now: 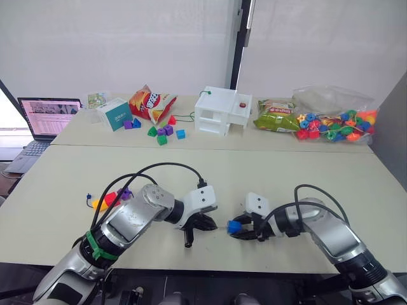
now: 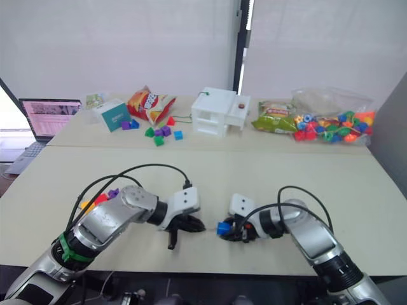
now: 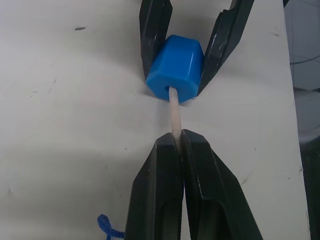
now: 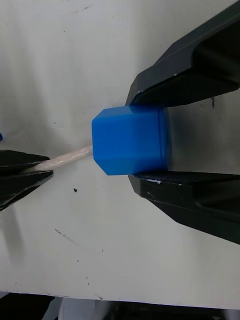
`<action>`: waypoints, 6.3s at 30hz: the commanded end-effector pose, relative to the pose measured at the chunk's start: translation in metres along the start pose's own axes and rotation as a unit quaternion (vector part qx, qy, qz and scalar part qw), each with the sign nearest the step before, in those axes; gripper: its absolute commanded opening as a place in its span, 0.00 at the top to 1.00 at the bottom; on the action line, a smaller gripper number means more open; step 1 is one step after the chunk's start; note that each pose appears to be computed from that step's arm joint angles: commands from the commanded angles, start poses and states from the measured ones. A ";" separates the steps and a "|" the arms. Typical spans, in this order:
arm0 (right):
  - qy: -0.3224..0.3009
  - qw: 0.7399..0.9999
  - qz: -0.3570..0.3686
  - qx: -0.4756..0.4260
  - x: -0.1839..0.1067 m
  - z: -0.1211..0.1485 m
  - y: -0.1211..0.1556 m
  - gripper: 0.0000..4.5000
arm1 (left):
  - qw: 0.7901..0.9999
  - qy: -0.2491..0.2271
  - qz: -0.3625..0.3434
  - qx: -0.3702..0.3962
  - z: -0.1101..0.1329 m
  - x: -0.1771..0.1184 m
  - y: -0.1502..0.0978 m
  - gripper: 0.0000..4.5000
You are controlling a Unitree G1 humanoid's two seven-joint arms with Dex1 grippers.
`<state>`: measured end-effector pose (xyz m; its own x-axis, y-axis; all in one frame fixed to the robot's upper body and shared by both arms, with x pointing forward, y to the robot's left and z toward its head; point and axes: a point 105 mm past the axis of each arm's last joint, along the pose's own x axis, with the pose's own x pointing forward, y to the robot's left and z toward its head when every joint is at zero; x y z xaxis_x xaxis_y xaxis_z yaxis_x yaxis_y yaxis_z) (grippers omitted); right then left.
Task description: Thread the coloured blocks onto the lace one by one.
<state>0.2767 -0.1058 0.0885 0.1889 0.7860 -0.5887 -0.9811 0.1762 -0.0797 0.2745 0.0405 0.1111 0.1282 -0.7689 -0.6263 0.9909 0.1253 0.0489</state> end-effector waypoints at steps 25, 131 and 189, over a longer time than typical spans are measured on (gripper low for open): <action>-0.012 1.000 0.008 0.016 0.017 0.012 0.011 0.71 | 0.989 -0.087 0.001 0.123 0.024 0.034 0.005 1.00; -0.005 0.999 0.014 0.029 0.014 0.010 0.017 0.71 | 0.990 -0.113 0.009 0.090 0.010 -0.010 0.025 0.41; -0.006 0.999 -0.018 0.037 0.022 0.015 0.009 0.71 | 0.994 -0.053 -0.019 0.097 -0.011 -0.004 0.016 0.67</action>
<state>0.2752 -0.0807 0.0883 0.2303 0.7845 -0.5758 -0.9659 0.2562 -0.0374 0.2871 0.0531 0.0898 0.0633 -0.8194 -0.5697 0.9913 -0.0145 0.1309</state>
